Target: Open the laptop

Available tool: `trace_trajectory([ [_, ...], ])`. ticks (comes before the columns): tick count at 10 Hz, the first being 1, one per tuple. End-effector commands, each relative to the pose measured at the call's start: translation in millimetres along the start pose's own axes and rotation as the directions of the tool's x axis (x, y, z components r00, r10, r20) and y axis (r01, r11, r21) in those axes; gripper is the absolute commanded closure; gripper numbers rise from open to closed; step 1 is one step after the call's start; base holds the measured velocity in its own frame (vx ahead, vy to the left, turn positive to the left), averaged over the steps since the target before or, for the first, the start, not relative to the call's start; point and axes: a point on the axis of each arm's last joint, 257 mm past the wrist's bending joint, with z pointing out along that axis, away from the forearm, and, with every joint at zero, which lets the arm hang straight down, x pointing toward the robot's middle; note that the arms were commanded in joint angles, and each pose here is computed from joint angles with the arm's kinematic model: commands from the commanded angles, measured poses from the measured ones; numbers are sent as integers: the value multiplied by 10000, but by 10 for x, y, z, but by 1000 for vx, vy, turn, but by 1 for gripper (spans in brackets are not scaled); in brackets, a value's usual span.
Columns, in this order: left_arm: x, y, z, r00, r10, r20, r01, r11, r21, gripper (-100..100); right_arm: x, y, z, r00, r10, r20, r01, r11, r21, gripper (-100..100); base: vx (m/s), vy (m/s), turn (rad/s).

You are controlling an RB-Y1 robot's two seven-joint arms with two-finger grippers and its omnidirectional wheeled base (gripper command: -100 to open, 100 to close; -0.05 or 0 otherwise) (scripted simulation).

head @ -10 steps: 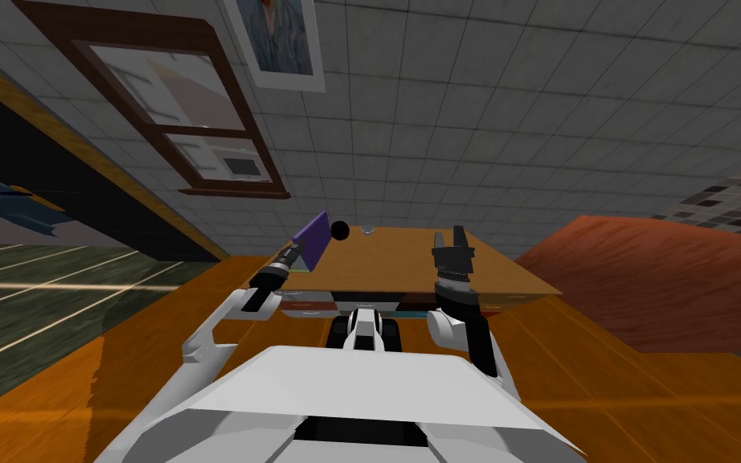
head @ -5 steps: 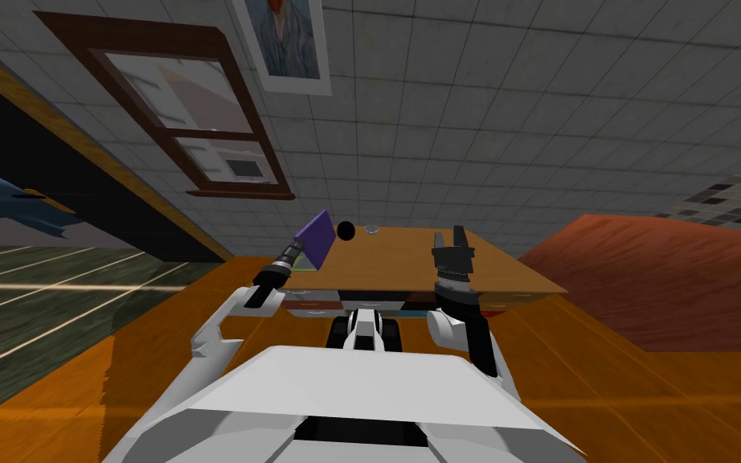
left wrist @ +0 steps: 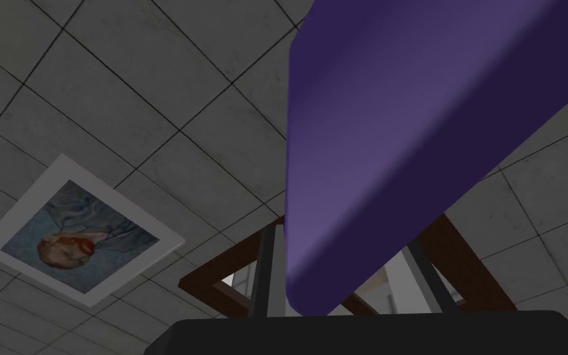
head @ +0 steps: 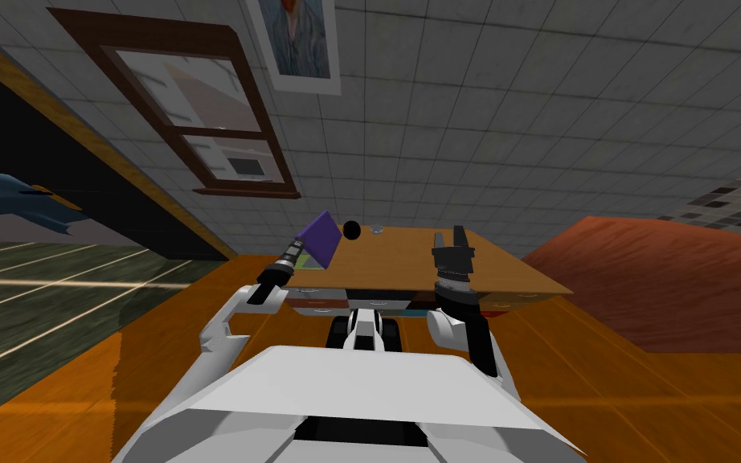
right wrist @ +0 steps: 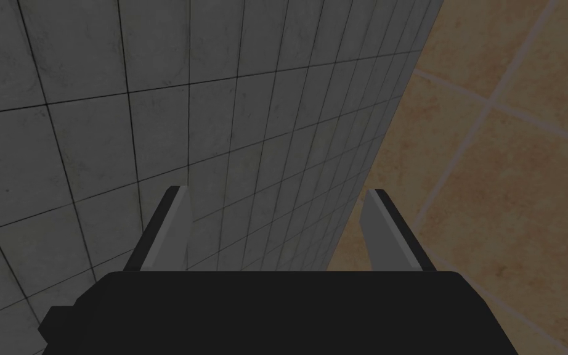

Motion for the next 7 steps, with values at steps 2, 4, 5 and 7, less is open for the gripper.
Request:
trace_trajectory([
  [2,127,116,41,9918,-1277,-15,1277,9917,-163,100,0,0,0,10000,1,0,-1,10000,-1,0,-21,110,12],
  [4,267,210,78,9683,-2496,-9,2495,9679,-287,100,0,0,0,10000,0,0,0,10000,0,0,-23,130,10],
  [5,316,239,90,9571,-2897,-1,2895,9566,-327,100,0,0,0,10000,-1,0,1,10000,0,0,-13,158,21],
  [7,470,317,124,9135,-4068,39,4066,9126,-437,100,0,0,0,10000,-1,-1,1,10000,0,0,-36,165,7],
])
